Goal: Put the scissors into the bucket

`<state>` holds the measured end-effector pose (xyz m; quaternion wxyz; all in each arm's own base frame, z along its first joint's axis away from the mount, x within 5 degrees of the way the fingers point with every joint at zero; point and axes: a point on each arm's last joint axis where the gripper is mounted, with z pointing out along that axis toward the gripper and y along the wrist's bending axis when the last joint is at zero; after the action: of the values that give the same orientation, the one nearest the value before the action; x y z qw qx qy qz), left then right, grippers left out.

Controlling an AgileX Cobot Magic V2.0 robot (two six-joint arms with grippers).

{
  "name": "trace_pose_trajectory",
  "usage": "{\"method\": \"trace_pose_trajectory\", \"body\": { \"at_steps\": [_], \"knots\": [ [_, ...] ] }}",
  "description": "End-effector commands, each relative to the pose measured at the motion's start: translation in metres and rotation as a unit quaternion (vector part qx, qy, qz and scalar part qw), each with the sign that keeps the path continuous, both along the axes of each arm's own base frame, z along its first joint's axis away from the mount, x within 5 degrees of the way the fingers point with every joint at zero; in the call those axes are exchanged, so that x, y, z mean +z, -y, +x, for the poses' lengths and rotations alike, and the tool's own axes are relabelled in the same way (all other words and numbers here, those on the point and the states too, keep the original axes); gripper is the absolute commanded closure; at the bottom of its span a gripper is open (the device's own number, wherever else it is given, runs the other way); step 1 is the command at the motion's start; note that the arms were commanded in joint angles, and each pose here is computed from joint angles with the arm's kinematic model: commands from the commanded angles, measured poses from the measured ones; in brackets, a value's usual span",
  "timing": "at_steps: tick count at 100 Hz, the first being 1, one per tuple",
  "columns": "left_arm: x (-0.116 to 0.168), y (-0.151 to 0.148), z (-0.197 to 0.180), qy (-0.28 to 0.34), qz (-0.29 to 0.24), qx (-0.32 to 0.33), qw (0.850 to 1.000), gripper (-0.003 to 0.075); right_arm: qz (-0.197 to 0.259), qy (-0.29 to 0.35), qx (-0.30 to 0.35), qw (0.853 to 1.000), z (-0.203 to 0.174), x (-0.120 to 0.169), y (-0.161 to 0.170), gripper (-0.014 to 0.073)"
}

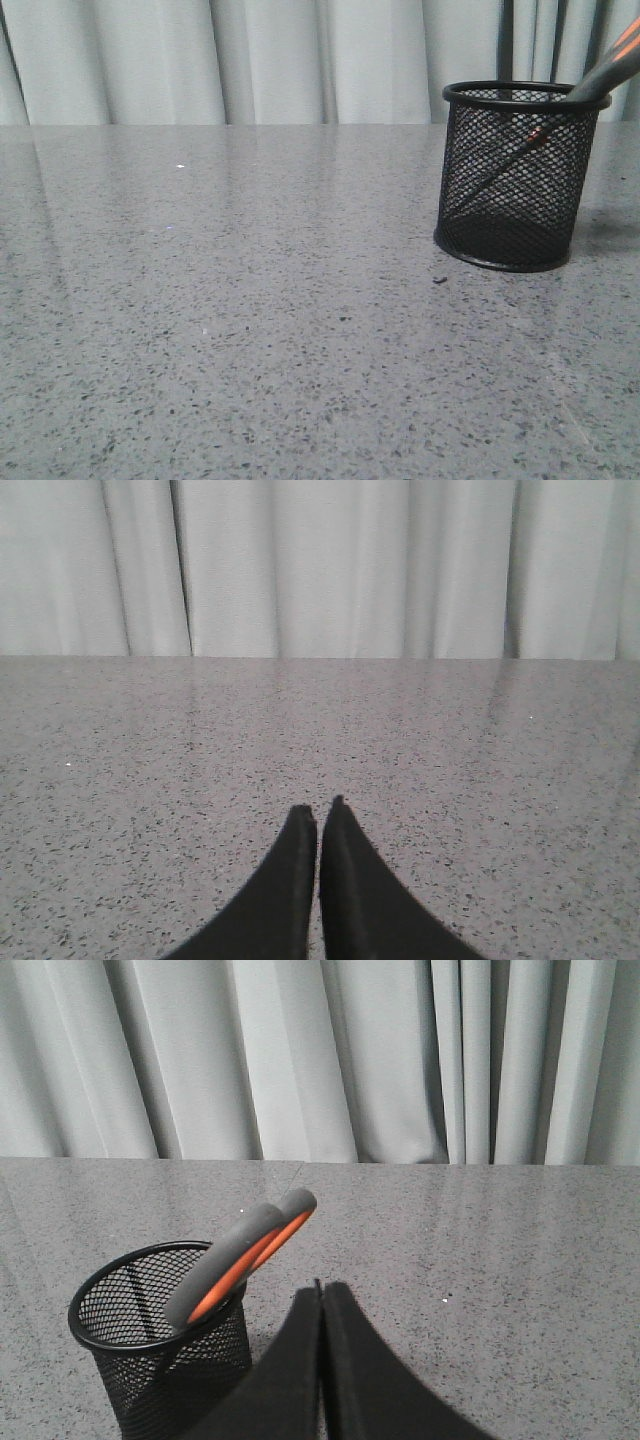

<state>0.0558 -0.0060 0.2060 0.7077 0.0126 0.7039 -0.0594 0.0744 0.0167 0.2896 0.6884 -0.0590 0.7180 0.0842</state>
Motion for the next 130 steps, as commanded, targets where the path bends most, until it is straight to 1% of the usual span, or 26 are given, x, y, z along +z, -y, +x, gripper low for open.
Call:
{"method": "trace_pose_trajectory", "body": {
  "at_steps": [1,36,38,44,48,52,53,55,57,58,59,60,71,80,99,101,104,113,123,130],
  "knots": [
    [0.003,-0.001,-0.002,0.045,-0.011,0.005,0.999,0.0741,0.004,0.047,-0.019,0.999,0.000,0.016,0.003,0.0665],
    [0.003,-0.001,-0.002,0.045,-0.011,0.005,0.999,0.0741,0.004,0.047,-0.019,0.999,0.000,0.016,0.003,0.0665],
    [0.003,-0.001,-0.002,0.045,-0.011,0.005,0.999,0.0741,0.002,0.047,-0.020,0.999,0.000,0.015,0.004,0.0665],
    [0.003,-0.001,-0.002,0.045,-0.011,0.005,0.999,0.0741,-0.027,0.047,-0.023,0.998,0.001,0.012,0.004,0.0665],
    [0.003,-0.001,-0.002,0.045,-0.011,0.005,0.999,0.0741,-0.020,0.050,-0.029,0.998,0.002,0.009,0.005,0.0665],
    [0.003,-0.001,-0.002,0.045,-0.011,0.005,0.999,0.0741,-0.011,0.054,-0.038,0.998,0.003,0.004,0.007,0.0665],
    [0.003,-0.001,-0.002,0.045,-0.011,0.005,0.999,0.0741,-0.018,0.060,-0.041,0.997,0.004,0.003,0.007,0.0665],
    [0.003,-0.001,-0.002,0.045,-0.011,0.005,0.999,0.0741,-0.013,0.063,-0.044,0.997,0.004,0.000,0.008,0.0665],
    [0.003,-0.001,-0.002,0.045,-0.011,0.005,0.999,0.0741,-0.016,0.062,-0.047,0.997,0.005,-0.004,0.008,0.0665],
    [0.003,-0.001,-0.002,0.045,-0.011,0.005,0.999,0.0741,-0.025,0.066,-0.048,0.996,0.005,-0.004,0.008,0.0665],
    [0.003,-0.001,-0.002,0.045,-0.011,0.005,0.999,0.0741,-0.020,0.064,-0.048,0.997,0.005,-0.007,0.008,0.0665],
    [0.003,-0.001,-0.002,0.045,-0.011,0.005,0.999,0.0741,-0.028,0.067,-0.049,0.996,0.005,-0.008,0.008,0.0665],
    [0.003,-0.001,-0.002,0.045,-0.011,0.005,0.999,0.0741,-0.032,0.039,-0.059,0.997,0.003,-0.032,0.010,0.0665],
    [0.003,-0.001,-0.002,0.045,-0.011,0.005,0.999,0.0741,-0.040,0.033,-0.068,0.996,-0.003,-0.052,0.012,0.0665],
    [0.003,-0.001,-0.002,0.045,-0.011,0.005,0.999,0.0741,-0.046,0.049,-0.075,0.995,-0.015,-0.088,0.014,0.0665],
    [0.003,-0.001,-0.002,0.045,-0.011,0.005,0.999,0.0741,-0.047,0.054,-0.077,0.994,-0.017,-0.089,0.014,0.0665],
    [0.003,-0.001,-0.002,0.045,-0.011,0.005,0.999,0.0741,-0.053,0.037,-0.076,0.995,-0.019,-0.092,0.014,0.0665],
    [0.003,-0.001,-0.002,0.045,-0.011,0.005,0.999,0.0741,-0.067,0.029,-0.079,0.994,-0.018,-0.094,0.014,0.0665],
    [0.003,-0.001,-0.002,0.045,-0.011,0.005,0.999,0.0741,-0.069,0.010,-0.078,0.994,-0.019,-0.097,0.014,0.0665],
    [0.003,-0.001,-0.002,0.045,-0.011,0.005,0.999,0.0741,-0.069,0.009,-0.078,0.994,-0.019,-0.098,0.014,0.0665]
  ]
}}
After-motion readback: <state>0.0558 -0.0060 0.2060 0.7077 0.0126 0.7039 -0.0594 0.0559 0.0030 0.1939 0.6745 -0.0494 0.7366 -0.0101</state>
